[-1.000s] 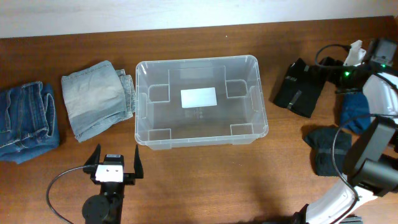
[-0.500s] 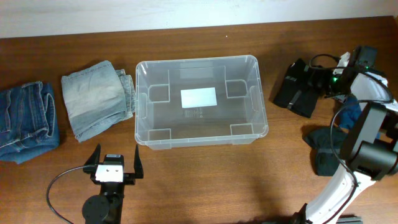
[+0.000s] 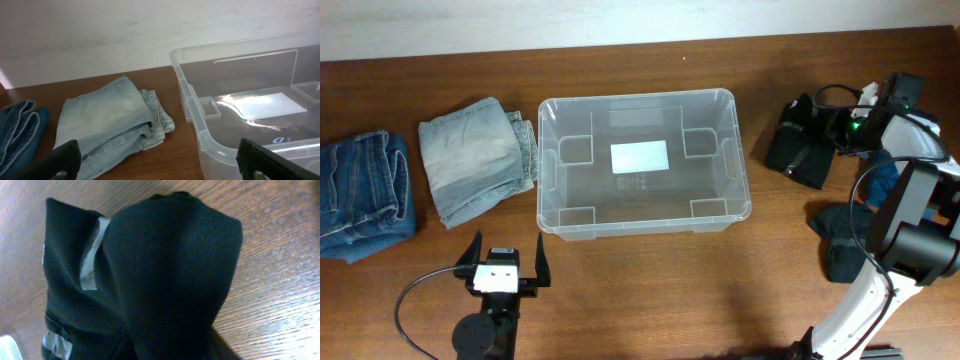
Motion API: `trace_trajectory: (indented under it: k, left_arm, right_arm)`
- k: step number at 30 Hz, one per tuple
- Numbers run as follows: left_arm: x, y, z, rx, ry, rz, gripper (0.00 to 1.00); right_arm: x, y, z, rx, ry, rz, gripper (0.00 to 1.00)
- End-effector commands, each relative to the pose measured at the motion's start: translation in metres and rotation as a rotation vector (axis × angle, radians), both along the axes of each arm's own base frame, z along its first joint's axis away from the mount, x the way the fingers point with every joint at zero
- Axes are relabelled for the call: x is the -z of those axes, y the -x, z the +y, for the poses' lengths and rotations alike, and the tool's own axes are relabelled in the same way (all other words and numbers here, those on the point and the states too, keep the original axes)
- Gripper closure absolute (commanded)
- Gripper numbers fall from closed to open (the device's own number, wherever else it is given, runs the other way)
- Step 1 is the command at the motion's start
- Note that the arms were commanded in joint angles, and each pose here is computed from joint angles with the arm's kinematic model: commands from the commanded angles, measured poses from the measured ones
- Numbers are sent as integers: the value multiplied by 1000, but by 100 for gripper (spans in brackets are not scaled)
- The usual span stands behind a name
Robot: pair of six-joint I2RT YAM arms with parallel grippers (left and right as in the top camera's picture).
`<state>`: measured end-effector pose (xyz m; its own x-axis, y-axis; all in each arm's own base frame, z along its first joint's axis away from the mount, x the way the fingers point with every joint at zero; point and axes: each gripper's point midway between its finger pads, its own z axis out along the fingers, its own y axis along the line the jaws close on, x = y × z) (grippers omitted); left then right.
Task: Pack container
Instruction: 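Reach the right gripper to the folded black garment and grasp it, then lift the black garment and carry it into the clear box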
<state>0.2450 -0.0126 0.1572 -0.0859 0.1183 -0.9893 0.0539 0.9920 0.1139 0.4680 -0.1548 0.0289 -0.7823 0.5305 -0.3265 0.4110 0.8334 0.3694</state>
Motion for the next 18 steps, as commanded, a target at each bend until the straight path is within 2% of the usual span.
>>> trace_trajectory:
  k: [1,5,9,18]
  left_arm:
    - [0,0,0,5,-9,-6,0]
    - [0,0,0,5,-9,-6,0]
    - [1,0,0,6,-9,-6,0]
    - [1,0,0,5,-9,-6,0]
  right_arm:
    - [24,10,-5,19,18,72,81]
    - [10,10,-6,21,26,56,91]
    - [-20,7,-7,22,36,33,96]
    - [-126,6,1,3,39,-60,96]
